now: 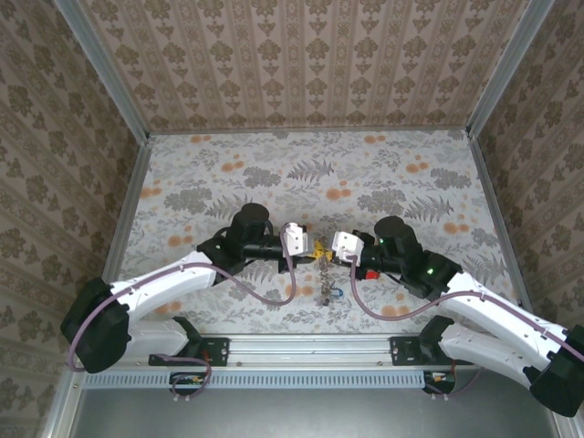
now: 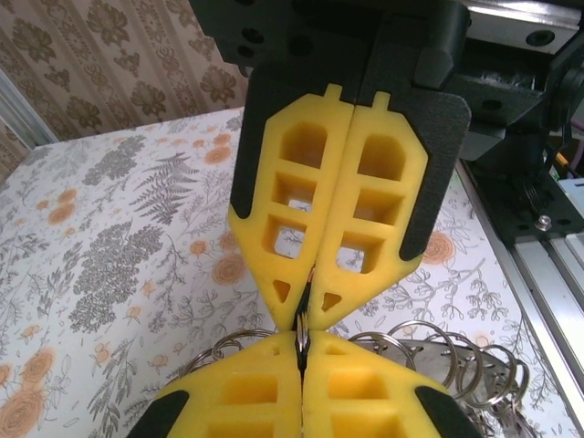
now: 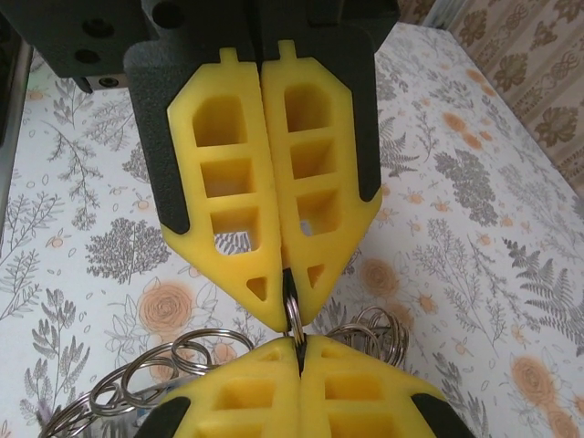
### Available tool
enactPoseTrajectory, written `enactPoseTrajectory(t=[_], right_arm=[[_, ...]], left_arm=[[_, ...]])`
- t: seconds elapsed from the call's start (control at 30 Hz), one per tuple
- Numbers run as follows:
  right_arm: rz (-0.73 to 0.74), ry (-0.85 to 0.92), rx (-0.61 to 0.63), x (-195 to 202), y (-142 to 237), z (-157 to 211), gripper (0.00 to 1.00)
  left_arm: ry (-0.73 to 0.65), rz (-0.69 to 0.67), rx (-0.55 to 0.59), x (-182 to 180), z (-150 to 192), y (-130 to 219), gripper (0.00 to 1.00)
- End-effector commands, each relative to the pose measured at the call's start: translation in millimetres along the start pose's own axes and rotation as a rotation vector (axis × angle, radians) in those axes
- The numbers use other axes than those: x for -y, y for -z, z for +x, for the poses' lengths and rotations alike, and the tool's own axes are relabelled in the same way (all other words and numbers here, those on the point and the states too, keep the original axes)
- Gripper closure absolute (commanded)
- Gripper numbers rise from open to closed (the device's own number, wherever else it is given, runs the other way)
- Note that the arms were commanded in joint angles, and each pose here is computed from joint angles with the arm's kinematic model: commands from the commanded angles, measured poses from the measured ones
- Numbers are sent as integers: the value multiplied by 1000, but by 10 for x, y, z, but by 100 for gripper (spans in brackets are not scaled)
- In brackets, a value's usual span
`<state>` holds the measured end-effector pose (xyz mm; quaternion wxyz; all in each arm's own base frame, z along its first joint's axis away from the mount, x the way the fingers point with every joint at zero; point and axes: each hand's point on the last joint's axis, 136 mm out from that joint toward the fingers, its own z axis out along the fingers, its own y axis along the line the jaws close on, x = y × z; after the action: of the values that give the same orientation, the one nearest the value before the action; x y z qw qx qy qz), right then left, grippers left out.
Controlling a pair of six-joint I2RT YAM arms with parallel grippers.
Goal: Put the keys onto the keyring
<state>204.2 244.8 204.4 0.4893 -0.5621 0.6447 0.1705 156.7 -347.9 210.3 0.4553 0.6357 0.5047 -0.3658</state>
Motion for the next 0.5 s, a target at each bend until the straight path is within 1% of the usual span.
enactPoseTrajectory(t=[0.0, 0.1, 0.13, 0.17, 0.2, 0.3, 0.37, 0.47], right_arm=[[5, 44, 65, 31, 69, -229, 100], [8, 39, 85, 19, 86, -246, 100], [7, 32, 103, 11, 101, -260, 100], [-1, 21, 121, -5, 118, -267, 97], [-9, 6, 135, -18, 136, -263, 88], [-15, -29, 168, -41, 187, -241, 78], [-17, -50, 213, -47, 234, -269, 74], [-36, -77, 276, -48, 302, -340, 73]], left_arm=[[-45, 33, -19, 45, -32, -31, 100], [-67, 27, -7, 46, -70, -12, 100], [-75, 6, 7, 19, -108, 5, 100], [-87, -16, 25, -11, -150, 25, 100], [-99, -31, 45, -23, -198, 48, 100], [-149, -46, 100, -20, -333, 118, 100], [-191, -19, 157, 43, -454, 167, 100], [-228, 13, 229, 119, -597, 233, 100]])
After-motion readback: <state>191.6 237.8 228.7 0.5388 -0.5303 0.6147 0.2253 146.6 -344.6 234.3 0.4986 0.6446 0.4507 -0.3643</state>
